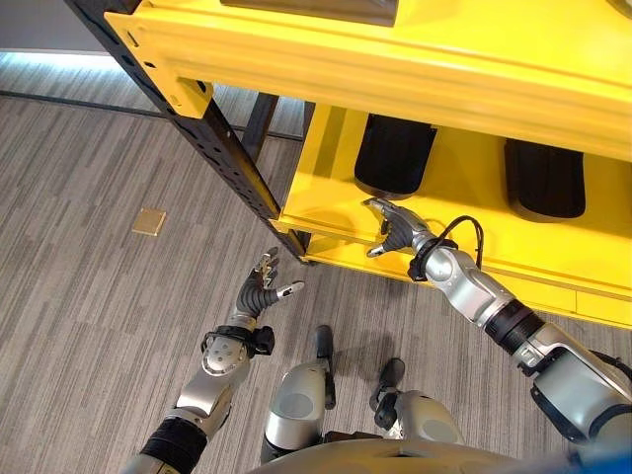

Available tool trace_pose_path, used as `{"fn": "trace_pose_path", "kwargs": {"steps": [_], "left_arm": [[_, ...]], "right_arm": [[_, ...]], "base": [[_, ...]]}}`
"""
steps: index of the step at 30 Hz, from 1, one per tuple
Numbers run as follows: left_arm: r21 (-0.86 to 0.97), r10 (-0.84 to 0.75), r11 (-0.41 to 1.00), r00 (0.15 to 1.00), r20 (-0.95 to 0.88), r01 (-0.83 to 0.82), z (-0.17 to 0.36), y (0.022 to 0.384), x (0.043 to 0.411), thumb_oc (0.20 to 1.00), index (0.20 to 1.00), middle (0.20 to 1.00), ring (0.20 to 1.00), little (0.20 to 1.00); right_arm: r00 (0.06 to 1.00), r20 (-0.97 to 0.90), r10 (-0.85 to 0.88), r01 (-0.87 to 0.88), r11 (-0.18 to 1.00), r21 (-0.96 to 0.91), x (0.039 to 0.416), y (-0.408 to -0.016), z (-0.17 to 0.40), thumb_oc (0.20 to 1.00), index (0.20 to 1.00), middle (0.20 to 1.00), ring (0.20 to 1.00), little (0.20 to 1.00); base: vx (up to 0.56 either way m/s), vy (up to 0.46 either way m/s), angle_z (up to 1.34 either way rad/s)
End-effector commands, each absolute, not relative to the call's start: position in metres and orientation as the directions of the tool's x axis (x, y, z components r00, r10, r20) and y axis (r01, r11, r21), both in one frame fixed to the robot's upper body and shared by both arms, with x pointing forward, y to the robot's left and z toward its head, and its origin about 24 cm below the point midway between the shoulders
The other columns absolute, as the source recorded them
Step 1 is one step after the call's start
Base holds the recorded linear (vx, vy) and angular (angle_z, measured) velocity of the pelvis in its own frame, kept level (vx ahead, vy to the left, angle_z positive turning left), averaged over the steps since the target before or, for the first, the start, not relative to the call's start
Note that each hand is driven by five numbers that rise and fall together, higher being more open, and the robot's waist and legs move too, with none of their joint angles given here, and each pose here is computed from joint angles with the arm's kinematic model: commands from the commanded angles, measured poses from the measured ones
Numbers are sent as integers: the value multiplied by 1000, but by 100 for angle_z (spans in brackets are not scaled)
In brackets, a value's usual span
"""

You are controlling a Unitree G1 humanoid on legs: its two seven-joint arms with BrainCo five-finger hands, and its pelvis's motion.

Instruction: Move parts from the plastic box to the shelf.

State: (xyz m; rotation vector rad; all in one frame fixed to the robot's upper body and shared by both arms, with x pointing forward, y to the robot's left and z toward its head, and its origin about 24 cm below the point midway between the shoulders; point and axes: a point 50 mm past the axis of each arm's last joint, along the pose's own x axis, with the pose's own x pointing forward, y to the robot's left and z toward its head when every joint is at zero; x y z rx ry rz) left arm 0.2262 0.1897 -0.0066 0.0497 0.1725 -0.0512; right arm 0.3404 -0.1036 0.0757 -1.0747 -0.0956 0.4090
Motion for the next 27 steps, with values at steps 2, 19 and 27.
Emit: {"fn": "trace_pose_path", "kwargs": {"steps": [2, 19, 27], "left_arm": [[51, -111, 992, 988, -105, 117, 4, 177, 227, 1000, 1000, 1000, 1000, 1000], [44, -121, 991, 986, -119, 127, 1, 174, 225, 1000, 1000, 1000, 1000, 1000], [43, -125, 990, 985, -115, 131, 1, 173, 226, 1000, 1000, 1000, 1000, 1000]], "right_arm": [[944, -161, 288, -280, 439, -854, 349, -113, 66, 1000, 1000, 1000, 1000, 1000], [979, -155, 134, -201, 476, -856, 358, -137, 61, 1000, 1000, 1000, 1000, 1000], [982, -156, 110, -189, 470, -862, 358, -141, 58, 1000, 1000, 1000, 1000, 1000]], "base": [[0, 0, 0], [2, 1, 0], [0, 0, 0]]}}
